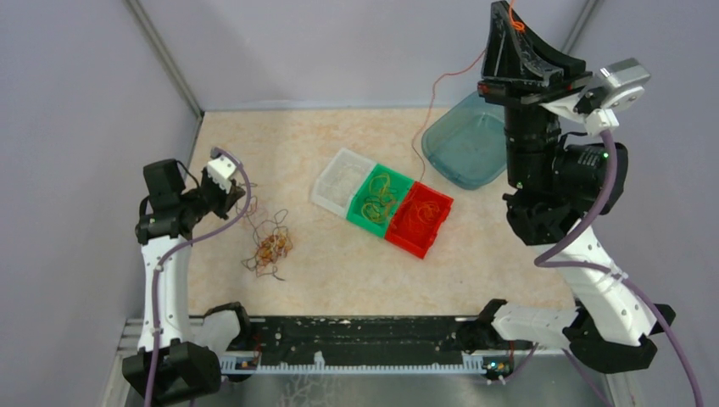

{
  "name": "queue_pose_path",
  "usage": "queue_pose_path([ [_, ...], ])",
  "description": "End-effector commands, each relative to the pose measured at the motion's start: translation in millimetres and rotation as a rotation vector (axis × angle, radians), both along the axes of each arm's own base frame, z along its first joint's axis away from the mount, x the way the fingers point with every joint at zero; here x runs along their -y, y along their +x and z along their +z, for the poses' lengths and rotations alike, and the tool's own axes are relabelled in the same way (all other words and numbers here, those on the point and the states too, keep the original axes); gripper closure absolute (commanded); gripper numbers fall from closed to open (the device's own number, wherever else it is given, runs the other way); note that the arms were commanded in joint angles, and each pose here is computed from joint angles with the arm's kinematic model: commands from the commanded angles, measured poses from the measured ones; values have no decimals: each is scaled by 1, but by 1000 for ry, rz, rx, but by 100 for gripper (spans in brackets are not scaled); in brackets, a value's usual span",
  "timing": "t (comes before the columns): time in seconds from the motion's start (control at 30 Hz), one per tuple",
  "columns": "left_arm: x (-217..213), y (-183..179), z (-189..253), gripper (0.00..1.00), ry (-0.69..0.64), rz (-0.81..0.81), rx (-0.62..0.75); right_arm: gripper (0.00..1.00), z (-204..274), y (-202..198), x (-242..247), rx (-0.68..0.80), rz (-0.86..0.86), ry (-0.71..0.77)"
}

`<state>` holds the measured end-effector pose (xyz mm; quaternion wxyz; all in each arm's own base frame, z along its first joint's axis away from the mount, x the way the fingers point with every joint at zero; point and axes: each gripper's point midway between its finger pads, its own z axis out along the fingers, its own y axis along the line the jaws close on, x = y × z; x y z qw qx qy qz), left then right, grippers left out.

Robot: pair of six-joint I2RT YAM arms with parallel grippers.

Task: Untangle the cables
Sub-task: Place the cable in the bin.

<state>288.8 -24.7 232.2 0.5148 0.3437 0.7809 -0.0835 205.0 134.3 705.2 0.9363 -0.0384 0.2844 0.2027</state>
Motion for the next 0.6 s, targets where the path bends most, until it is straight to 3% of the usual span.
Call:
queue_pose_path([
  [0.0, 5, -2, 14, 100, -8, -26, 32, 100, 2, -5, 1, 25, -5, -30],
  [0.57, 4, -4, 8, 100, 4, -30, 18, 100, -138, 55, -32, -240, -47, -125],
])
